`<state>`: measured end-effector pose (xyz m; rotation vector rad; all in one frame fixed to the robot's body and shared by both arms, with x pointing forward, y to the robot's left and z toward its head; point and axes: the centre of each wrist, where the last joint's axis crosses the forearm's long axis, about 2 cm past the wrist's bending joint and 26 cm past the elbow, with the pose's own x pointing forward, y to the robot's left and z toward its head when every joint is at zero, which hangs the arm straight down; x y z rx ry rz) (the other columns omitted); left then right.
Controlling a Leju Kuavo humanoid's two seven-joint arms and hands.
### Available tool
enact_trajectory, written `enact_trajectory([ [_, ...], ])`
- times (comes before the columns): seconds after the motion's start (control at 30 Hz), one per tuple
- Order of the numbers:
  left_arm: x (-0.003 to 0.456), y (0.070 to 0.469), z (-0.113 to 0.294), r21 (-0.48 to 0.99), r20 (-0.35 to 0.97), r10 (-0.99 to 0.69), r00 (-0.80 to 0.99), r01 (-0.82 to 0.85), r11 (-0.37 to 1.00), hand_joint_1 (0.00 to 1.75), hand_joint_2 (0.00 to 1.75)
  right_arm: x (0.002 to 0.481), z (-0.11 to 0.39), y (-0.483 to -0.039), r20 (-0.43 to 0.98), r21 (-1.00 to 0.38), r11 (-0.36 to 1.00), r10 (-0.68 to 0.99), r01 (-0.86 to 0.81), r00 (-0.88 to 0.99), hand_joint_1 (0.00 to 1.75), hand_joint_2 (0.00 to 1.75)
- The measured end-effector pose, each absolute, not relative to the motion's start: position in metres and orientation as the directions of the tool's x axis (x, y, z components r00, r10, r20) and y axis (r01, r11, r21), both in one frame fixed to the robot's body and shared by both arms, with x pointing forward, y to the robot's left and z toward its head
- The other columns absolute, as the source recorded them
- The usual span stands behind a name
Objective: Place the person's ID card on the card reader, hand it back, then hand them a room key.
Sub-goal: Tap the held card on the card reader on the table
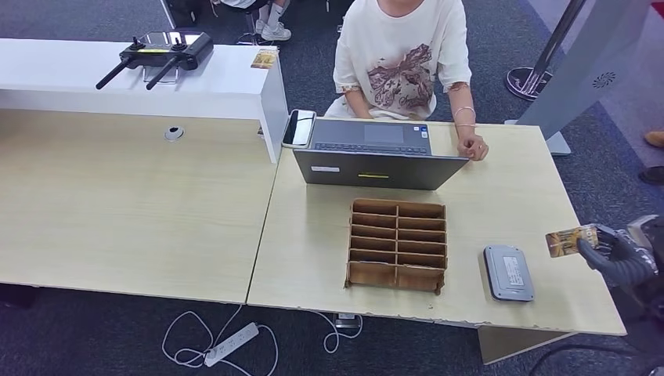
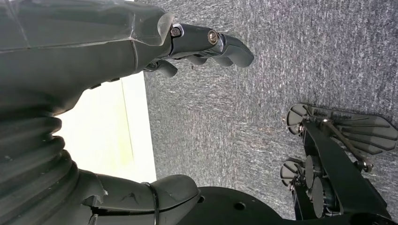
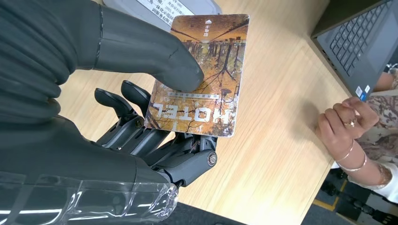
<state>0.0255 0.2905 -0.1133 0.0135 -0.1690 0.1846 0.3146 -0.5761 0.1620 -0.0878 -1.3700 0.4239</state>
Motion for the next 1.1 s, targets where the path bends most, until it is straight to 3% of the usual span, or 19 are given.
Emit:
enact_trajectory([
  [1.1, 0.028, 0.283, -0.113, 0.004, 0.125, 0.188, 0.974, -0.19, 0.982, 0.0, 1.75, 0.323, 0.15, -0.565, 0.924, -0.291, 0.922, 0.34, -0.256, 0.173, 1.75, 1.75],
])
